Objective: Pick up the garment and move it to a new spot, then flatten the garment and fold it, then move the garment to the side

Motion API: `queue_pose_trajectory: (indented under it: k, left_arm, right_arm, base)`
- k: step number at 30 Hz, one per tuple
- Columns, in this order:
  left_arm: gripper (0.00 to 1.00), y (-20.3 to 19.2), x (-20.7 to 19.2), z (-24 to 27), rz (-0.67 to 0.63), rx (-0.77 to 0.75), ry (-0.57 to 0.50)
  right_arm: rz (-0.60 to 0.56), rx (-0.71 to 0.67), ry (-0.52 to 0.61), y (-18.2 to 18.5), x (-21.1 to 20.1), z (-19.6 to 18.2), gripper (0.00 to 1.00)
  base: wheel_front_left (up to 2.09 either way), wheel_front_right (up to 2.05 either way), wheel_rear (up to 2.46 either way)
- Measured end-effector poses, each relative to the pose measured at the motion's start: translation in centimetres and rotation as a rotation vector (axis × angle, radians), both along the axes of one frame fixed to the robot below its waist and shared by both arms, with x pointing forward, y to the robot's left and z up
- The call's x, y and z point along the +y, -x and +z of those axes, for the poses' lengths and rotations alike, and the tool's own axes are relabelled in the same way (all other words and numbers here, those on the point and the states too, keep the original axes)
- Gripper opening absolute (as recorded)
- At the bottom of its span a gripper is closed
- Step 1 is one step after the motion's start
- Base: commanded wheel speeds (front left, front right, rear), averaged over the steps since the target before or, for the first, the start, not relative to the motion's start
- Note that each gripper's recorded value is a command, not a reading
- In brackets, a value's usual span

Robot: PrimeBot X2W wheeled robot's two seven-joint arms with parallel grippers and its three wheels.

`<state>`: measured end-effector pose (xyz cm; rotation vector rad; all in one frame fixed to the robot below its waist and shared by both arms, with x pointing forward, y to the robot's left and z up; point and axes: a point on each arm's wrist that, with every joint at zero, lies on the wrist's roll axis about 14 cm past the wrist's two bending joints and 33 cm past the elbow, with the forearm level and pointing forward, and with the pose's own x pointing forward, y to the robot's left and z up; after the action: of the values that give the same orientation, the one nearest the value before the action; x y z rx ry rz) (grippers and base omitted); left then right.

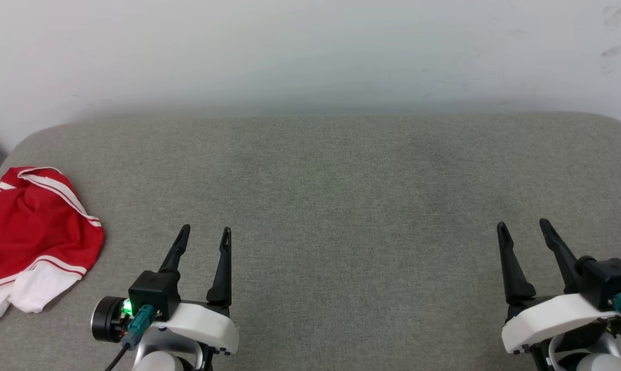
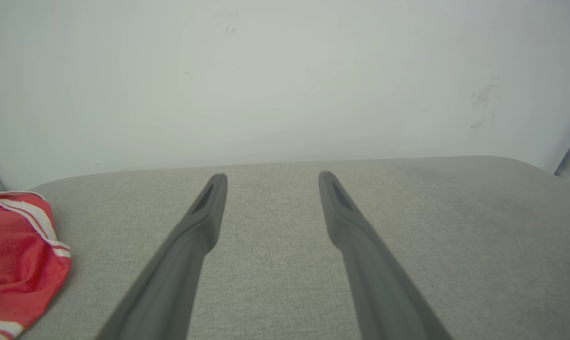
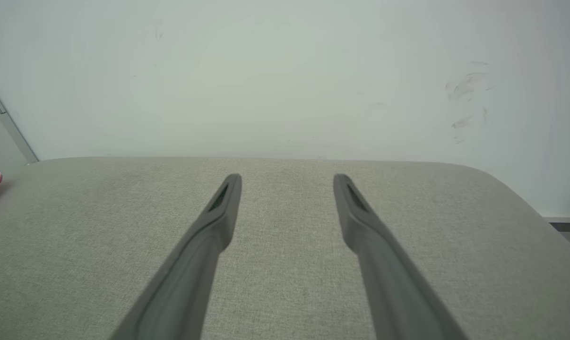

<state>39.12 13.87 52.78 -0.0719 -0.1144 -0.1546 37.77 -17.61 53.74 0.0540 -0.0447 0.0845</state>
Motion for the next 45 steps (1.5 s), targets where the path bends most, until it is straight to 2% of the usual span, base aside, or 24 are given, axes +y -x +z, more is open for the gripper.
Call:
queue_pose_trajectory:
  k: [20, 35, 45]
  left_arm:
    - [1.00, 0.2, -0.6, -0.5, -0.021, -0.015, -0.063]
    - [1.00, 0.2, 0.1, -1.2, 0.000, 0.012, -0.037]
    - [1.00, 1.0, 3.5, -0.7, 0.109, 0.004, -0.004]
  right_arm:
    - [-0.008, -0.038, 0.042, 0.1, -0.2, 0.4, 1.00]
    - [0.004, -0.036, 0.021, -0.3, 0.2, 0.2, 1.00]
    - [0.106, -0.057, 0.011, -1.7, 3.7, 0.7, 1.00]
  base:
    - [0.00, 0.00, 0.00]
    - [0.00, 0.00, 0.00]
    - [0.00, 0.00, 0.00]
